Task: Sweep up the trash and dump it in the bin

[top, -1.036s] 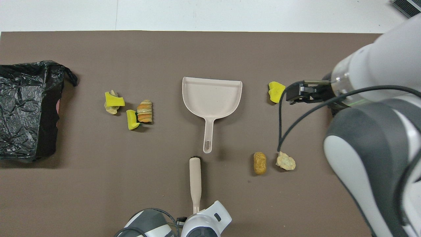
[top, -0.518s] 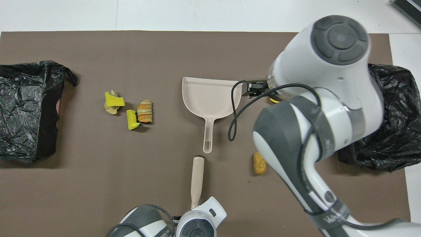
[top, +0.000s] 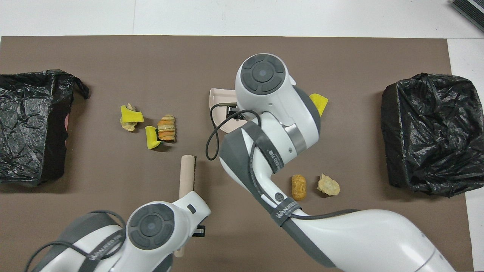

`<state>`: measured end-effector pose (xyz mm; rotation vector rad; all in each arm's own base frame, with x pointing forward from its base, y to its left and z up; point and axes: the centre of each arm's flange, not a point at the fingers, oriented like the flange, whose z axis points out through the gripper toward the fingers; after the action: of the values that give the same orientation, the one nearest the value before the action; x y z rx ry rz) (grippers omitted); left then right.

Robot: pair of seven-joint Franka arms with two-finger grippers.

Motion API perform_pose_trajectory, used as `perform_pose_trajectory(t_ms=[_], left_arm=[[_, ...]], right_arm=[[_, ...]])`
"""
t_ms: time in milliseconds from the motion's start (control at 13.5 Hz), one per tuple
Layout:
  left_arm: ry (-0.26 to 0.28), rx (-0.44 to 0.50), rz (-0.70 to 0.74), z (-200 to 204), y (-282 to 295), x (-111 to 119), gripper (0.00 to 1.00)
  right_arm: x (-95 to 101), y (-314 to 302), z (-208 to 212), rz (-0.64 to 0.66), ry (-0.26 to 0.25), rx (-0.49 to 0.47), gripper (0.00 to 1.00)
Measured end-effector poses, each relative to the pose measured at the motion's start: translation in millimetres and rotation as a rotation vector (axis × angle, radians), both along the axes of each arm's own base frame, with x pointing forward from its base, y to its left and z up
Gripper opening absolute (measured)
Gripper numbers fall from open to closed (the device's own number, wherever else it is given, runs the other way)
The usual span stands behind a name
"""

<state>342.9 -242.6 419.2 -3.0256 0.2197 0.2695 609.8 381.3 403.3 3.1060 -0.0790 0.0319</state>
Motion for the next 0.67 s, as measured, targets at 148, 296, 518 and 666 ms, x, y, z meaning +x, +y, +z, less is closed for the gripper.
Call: perform_pose_trajectory(t_ms=[148, 296, 518, 666], left_arm=[[-0.018, 0.006, 0.021, 18, 29, 22, 0.27], [-0.029, 0.002, 0.044, 25, 61, 44, 0.27], [-0.039, 0.007, 0.058, 31, 118, 91, 0.27], [-0.048, 0.013, 0.073, 36, 145, 121, 0.27]], right_arm=[[-3.1, -1, -15, -0.007, 0.015, -0.008, 1.00], [-7.0, -3, -27, -0.006, 0.021, -0.010, 1.00], [-23.4, 10, -40, 0.020, 0.043, -0.015, 0.99], [-39.9, 14, -47, 0.034, 0.064, -0.031, 0.96]])
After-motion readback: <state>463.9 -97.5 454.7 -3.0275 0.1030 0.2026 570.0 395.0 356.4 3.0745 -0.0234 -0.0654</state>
